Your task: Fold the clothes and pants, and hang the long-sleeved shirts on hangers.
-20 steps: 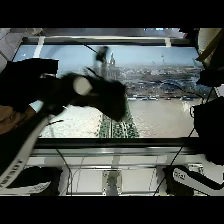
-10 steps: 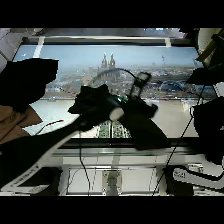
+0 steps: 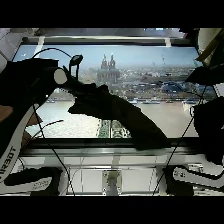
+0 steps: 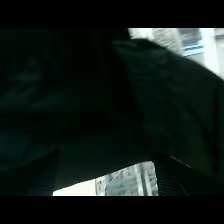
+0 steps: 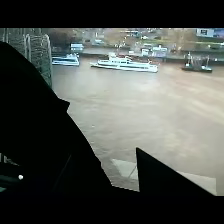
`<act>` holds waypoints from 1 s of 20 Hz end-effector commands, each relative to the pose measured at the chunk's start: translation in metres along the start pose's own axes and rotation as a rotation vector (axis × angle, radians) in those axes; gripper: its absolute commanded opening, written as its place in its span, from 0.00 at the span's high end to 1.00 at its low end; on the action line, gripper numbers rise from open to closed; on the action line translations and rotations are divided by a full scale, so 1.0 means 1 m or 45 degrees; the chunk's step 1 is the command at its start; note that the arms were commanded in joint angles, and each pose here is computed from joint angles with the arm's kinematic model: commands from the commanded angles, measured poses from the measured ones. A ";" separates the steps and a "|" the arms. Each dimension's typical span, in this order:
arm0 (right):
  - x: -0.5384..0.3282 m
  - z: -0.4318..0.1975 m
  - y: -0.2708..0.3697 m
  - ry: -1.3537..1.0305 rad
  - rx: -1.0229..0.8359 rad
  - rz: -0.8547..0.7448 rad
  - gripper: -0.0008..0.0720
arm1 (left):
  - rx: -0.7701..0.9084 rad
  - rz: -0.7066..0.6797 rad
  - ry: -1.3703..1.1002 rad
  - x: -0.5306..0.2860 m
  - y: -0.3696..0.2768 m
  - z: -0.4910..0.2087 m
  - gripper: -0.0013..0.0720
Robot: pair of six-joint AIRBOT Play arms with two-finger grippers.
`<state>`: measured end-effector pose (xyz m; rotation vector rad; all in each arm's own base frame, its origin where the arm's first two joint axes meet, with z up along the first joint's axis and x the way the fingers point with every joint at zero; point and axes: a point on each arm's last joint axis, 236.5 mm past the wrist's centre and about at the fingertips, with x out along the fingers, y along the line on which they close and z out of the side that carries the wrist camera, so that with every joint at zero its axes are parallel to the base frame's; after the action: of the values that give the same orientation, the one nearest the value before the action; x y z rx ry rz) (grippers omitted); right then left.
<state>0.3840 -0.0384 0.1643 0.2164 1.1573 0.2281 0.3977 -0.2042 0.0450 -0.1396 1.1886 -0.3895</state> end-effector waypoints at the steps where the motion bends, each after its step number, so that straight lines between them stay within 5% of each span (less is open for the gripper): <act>1: -0.001 -0.012 -0.006 0.061 0.014 -0.031 0.39 | -0.056 -0.009 0.125 0.027 0.008 -0.022 0.10; 8: -0.019 -0.023 -0.005 0.046 -0.024 -0.092 0.39 | -0.103 -0.220 -0.142 0.092 -0.066 0.020 0.10; 9: -0.018 -0.026 -0.004 0.053 -0.021 -0.090 0.39 | -0.108 -0.213 -0.122 0.099 -0.064 0.016 0.16; 11: -0.011 -0.034 -0.005 0.087 -0.008 -0.079 0.39 | -0.116 -0.209 -0.110 0.104 -0.062 0.014 0.50; 12: -0.006 -0.039 -0.006 0.110 0.000 -0.072 0.39 | -0.118 -0.211 -0.120 0.101 -0.063 0.016 0.50; 15: 0.008 -0.048 -0.009 0.154 0.020 -0.057 0.39 | -0.127 -0.241 -0.197 0.085 -0.069 0.031 0.40; 17: 0.014 -0.054 -0.011 0.178 0.027 -0.052 0.39 | -0.112 -0.257 -0.235 0.070 -0.074 0.037 0.04; 20: 0.017 -0.056 -0.011 0.190 0.019 -0.047 0.39 | -0.090 -0.267 -0.270 0.051 -0.079 0.042 0.01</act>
<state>0.3414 -0.0419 0.1305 0.1939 1.2973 0.1995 0.4352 -0.3004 0.0227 -0.3602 1.0161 -0.4918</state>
